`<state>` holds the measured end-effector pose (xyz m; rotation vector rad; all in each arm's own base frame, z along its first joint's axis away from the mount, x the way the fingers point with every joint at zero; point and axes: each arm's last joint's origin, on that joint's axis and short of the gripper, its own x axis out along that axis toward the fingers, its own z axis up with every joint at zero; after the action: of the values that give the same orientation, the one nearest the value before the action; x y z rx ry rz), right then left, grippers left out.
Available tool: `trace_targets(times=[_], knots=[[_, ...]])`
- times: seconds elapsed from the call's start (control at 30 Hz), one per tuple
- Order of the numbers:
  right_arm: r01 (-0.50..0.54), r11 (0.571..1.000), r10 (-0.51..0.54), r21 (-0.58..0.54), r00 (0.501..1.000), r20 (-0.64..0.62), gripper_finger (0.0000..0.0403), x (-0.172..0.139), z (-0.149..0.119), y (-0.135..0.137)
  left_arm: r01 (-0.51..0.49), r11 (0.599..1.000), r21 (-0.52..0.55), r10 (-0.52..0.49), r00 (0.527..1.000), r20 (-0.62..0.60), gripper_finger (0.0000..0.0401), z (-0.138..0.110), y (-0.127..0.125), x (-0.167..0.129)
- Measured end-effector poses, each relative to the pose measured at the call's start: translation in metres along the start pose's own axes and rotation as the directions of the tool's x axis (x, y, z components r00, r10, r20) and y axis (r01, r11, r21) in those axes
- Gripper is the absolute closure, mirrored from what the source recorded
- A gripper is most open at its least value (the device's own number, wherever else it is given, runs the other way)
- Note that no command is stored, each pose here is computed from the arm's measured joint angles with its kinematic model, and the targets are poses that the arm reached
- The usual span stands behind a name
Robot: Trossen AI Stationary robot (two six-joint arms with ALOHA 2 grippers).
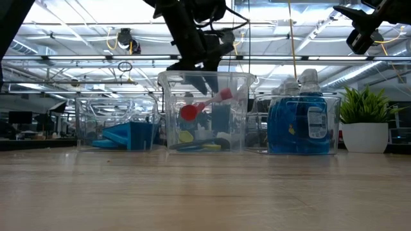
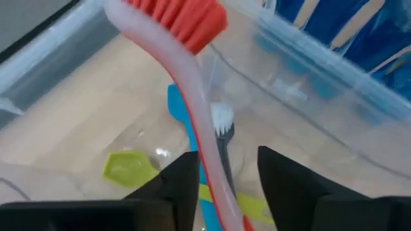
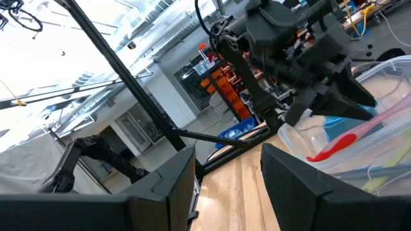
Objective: Pick & Place Kitchen Sink Supplies
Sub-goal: Put the red dish brush into the white bin, then return to Home Position
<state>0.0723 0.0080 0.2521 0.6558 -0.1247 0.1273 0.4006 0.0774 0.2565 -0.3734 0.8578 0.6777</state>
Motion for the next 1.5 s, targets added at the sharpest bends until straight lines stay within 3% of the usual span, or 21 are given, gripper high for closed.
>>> trace_targets(times=[0.23, 0.67, 1.1, 1.5], knots=[[-0.001, 1.0, 0.001, 0.006, 1.0, 0.001, 0.0236, 0.0, 0.0, 0.0, 0.017, 0.999, -0.038, -0.018, 0.999, -0.029, 0.0266, -0.004, -0.003, 0.02], [-0.003, 1.0, 0.003, 0.027, 1.0, -0.001, 0.0236, 0.0, 0.0, 0.0, 0.005, 0.999, -0.038, -0.007, 0.999, -0.048, 0.0187, -0.006, -0.002, 0.027], [-0.002, 1.0, 0.002, 0.026, 1.0, -0.001, 0.0236, 0.0, 0.0, 0.0, 0.069, 0.995, -0.072, -0.067, 0.997, 0.033, 0.0176, 0.009, 0.005, -0.018], [-0.001, 1.0, 0.001, 0.026, 1.0, 0.0, 0.0236, 0.0, 0.0, 0.0, 0.239, 0.965, -0.111, -0.211, 0.953, 0.217, 0.0176, 0.019, 0.009, -0.107]])
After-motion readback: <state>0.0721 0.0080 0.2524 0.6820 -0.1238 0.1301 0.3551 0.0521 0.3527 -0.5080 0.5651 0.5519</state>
